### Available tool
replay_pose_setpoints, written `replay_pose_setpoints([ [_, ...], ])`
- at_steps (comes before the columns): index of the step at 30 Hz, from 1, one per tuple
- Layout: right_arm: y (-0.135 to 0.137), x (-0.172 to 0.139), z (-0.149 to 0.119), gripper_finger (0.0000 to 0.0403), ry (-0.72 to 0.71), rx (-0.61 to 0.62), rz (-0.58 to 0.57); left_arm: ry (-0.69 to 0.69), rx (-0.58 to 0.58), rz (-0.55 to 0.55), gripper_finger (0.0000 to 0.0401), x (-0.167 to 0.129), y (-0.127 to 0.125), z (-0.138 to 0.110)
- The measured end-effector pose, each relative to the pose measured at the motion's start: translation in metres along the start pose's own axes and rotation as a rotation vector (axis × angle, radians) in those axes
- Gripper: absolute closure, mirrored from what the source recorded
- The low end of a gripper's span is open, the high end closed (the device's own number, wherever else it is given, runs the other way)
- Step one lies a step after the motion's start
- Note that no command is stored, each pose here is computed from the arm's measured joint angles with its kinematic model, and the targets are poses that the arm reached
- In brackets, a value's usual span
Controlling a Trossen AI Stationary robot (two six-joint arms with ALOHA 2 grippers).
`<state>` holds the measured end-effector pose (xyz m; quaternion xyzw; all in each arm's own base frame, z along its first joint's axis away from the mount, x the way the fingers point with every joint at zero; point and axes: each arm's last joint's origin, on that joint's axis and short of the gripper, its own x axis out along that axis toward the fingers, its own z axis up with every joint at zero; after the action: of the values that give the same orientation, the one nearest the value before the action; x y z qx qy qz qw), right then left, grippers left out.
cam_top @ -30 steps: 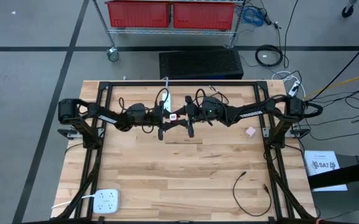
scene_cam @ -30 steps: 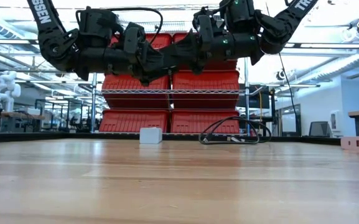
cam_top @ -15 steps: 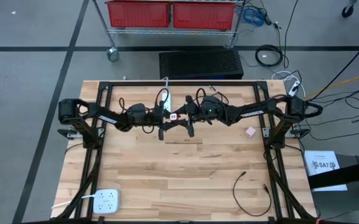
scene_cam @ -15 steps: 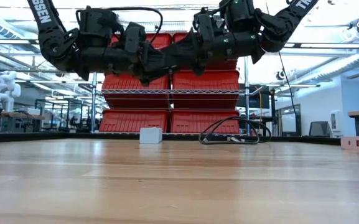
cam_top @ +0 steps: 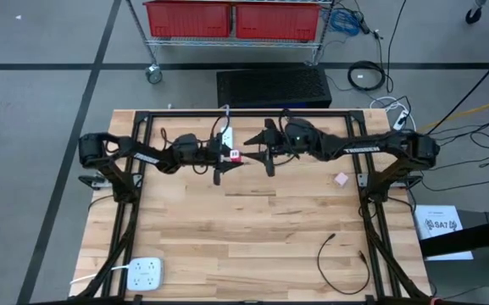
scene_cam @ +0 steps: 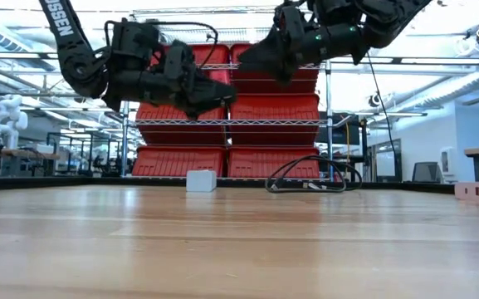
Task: Insert USB
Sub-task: Insert the pink charger adapter into the top white outlet extension
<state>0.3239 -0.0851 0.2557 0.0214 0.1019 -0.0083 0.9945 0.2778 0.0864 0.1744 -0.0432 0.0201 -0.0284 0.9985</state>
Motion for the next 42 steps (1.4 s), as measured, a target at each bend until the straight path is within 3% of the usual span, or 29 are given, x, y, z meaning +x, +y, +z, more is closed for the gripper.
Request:
replay_pose_setpoints([
  [13, -0.004, 0.027, 0.034, 0.0222, 0.304, 0.041, -0.039, 0.033, 0.012, -0.009, 0.0249, -0.001, 0.001, -0.004],
  [18, -0.002, 0.042, 0.032, 0.0178, 0.413, 0.055, -0.012, 0.050, 0.007, -0.008, 0.0249, -0.001, 0.002, -0.006],
  [25, 0.001, 0.054, 0.041, 0.0127, 0.457, 0.022, 0.013, 0.051, 0.006, -0.002, 0.0249, -0.001, 0.002, -0.006],
  [37, 0.002, 0.069, 0.029, 0.0159, 0.558, 0.013, 0.033, 0.092, -0.012, 0.000, 0.0249, -0.002, 0.002, -0.010],
  [42, 0.002, 0.070, 0.035, 0.0181, 0.554, 0.008, 0.038, 0.102, -0.016, 0.000, 0.0247, -0.002, 0.002, -0.011],
])
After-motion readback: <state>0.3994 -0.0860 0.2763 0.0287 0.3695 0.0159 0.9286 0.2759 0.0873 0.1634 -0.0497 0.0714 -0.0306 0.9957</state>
